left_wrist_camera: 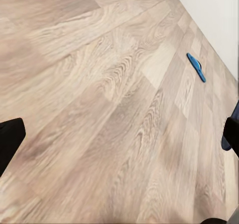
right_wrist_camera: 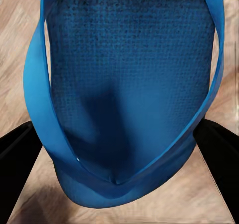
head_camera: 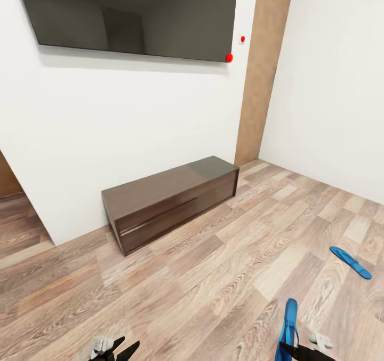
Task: In the bedroom, move the book from the bed onto either nightstand, and place the two sandals side by side next to the bed.
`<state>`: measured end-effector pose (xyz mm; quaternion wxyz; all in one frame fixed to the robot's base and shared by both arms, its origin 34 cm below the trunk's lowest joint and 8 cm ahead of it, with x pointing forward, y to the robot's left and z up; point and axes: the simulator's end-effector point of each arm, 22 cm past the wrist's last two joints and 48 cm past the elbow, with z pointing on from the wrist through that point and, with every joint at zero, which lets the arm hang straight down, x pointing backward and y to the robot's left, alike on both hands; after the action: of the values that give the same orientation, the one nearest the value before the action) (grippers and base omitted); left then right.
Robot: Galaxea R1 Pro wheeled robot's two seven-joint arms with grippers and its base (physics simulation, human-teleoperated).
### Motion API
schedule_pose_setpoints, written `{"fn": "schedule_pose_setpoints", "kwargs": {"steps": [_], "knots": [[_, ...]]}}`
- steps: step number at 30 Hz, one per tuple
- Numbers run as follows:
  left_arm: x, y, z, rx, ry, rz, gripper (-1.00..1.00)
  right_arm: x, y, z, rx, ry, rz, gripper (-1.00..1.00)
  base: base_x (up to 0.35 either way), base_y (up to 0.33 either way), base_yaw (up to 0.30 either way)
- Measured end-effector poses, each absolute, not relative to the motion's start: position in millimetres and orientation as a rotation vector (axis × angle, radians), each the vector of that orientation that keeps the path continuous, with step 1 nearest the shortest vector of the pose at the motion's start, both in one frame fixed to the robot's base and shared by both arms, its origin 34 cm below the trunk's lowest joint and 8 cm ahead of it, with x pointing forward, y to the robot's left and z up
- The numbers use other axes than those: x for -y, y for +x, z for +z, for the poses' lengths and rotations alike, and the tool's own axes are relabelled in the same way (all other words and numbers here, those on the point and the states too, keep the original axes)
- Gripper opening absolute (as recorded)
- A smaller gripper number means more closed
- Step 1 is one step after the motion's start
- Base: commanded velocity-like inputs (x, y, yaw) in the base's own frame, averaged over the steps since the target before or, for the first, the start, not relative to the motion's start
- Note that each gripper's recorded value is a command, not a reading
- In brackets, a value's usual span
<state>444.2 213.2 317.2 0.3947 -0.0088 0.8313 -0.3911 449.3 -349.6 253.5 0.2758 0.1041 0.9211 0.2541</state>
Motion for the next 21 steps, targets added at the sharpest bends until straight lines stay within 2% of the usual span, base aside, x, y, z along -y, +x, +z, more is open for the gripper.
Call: {"fn": "schedule_pose_setpoints", "kwargs": {"steps": [9, 17, 21], "knots": [[-213.2, 444.2, 317.3, -2.108, -0.022, -0.992, 1.0, 349.6, 449.2, 253.4, -2.475, 0.28, 0.682, -1.0, 0.005, 0.0, -0.271], [-213.3, 444.1, 317.4, -2.109, -0.023, -0.992, 1.0, 350.2, 449.6, 253.6, -2.474, 0.281, 0.679, -1.0, 0.285, 0.0, -0.031], [-213.3, 444.0, 317.1, -2.109, -0.023, -0.992, 1.0, 350.5, 450.1, 253.6, -2.472, 0.284, 0.678, -1.0, 0.087, 0.0, -0.001]]}}
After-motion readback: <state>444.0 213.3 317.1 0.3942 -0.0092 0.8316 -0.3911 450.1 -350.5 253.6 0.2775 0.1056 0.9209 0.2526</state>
